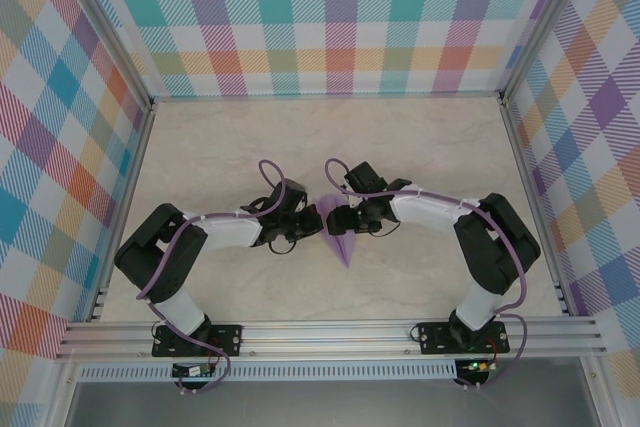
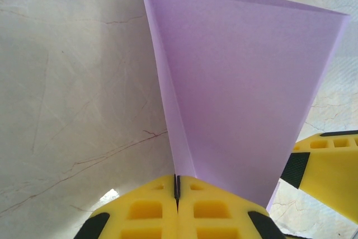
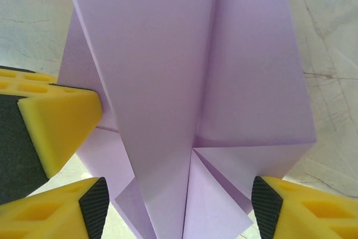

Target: Fold a paper plane with a square sheet of paper (pick it up from the middle)

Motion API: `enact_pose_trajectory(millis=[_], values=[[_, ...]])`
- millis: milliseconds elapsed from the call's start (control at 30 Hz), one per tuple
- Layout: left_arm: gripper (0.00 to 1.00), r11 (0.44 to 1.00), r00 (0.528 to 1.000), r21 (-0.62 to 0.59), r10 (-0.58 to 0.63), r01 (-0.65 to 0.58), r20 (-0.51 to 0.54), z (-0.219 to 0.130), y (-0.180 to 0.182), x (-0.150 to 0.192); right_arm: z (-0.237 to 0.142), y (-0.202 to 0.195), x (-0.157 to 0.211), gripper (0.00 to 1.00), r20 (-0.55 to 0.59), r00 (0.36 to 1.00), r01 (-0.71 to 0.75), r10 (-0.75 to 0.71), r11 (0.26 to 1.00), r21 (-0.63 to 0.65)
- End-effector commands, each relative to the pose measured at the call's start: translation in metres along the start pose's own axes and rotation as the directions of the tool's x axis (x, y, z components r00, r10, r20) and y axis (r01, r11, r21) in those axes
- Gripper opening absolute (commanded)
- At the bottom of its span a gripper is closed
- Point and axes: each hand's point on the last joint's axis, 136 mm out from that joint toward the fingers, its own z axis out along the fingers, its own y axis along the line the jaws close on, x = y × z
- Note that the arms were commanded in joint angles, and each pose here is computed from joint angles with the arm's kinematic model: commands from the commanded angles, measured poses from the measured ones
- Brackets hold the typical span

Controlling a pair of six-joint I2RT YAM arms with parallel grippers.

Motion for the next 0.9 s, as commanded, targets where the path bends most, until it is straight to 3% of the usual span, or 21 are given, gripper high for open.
enact_pose_trajectory(millis=[0, 567, 867], values=[[0.0, 1.0, 1.0, 0.003, -0.016, 0.016, 0.012, -0.001, 0.004, -0.004, -0.005, 0.006, -0.002, 0.71, 0.01, 0.999, 0.032, -0.032, 0.999, -0.017], [0.0, 0.998, 1.0, 0.052, -0.023, 0.023, 0.004, -0.004, -0.008, -0.004, -0.011, 0.026, 0.024, 0.61, -0.061, 0.996, -0.081, 0.071, 0.984, -0.161], [0.01, 0.996, 1.0, 0.085, -0.027, 0.027, -0.008, -0.004, -0.014, -0.003, 0.003, 0.022, 0.026, 0.53, -0.073, 0.996, -0.06, 0.052, 0.993, -0.106]])
